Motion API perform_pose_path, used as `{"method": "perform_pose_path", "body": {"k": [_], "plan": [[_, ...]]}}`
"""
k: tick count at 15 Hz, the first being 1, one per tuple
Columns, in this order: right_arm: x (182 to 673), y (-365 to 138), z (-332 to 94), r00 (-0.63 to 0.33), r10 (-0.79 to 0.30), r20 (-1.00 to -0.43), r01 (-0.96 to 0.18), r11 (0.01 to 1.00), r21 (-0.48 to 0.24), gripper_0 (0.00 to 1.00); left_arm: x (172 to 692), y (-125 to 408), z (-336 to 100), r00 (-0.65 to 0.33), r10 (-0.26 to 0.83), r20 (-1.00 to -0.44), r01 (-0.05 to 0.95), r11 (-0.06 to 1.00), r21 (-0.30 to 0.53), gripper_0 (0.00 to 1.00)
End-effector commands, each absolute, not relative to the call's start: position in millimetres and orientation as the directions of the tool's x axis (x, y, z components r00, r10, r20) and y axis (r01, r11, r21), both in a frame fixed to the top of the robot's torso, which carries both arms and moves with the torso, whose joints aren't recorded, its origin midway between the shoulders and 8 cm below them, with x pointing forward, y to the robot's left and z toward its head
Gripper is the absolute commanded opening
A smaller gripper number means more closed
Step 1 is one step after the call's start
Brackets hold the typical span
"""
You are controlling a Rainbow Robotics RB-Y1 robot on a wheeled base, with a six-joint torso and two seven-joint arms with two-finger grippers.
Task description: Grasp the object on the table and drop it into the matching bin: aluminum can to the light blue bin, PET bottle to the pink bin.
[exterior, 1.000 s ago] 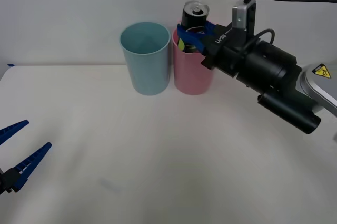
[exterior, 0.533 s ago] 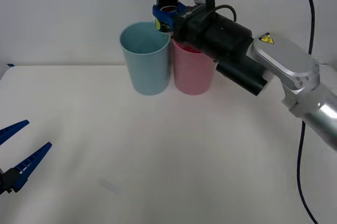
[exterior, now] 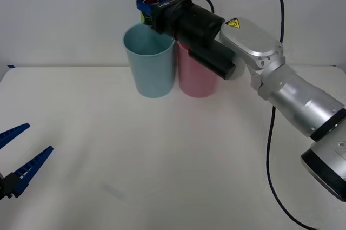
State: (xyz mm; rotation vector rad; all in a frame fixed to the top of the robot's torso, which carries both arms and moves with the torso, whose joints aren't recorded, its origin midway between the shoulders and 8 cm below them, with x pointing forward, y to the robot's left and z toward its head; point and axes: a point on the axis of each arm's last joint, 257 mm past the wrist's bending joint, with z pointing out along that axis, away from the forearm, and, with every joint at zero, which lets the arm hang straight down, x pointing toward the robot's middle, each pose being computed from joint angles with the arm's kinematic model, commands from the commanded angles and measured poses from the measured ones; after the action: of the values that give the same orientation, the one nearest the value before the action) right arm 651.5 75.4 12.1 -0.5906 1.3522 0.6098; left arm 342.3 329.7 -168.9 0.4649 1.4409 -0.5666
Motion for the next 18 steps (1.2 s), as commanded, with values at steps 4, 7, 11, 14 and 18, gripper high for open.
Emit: {"method": "perform_pose_path", "body": {"k": [4, 7, 11, 14, 18], "plan": [[665.7, 87.2, 11.9, 0.109, 0.056, -0.992, -0.653, 0.757, -0.029, 0.00, 342.3, 329.7, -168.9, 0.041, -0.082, -0.996, 0.618, 0.785, -0.039, 1.00], [665.3, 87.9, 10.9, 0.110, 0.052, -0.993, -0.654, 0.756, -0.032, 0.00, 342.3, 329.7, -168.9, 0.041, -0.082, -0.996, 0.618, 0.785, -0.039, 1.00], [666.3, 86.6, 12.7, 0.112, 0.054, -0.992, -0.650, 0.759, -0.032, 0.51, 342.3, 329.7, -168.9, 0.041, -0.082, -0.996, 0.618, 0.785, -0.039, 1.00], [667.7, 84.7, 11.1, 0.114, 0.048, -0.992, -0.643, 0.765, -0.037, 1.00, 342.3, 329.7, -168.9, 0.041, -0.082, -0.996, 0.618, 0.785, -0.039, 1.00], [666.1, 86.8, 13.0, 0.117, 0.051, -0.992, -0.647, 0.762, -0.038, 1.00, 342.3, 329.7, -168.9, 0.041, -0.082, -0.996, 0.618, 0.785, -0.039, 1.00]]}}
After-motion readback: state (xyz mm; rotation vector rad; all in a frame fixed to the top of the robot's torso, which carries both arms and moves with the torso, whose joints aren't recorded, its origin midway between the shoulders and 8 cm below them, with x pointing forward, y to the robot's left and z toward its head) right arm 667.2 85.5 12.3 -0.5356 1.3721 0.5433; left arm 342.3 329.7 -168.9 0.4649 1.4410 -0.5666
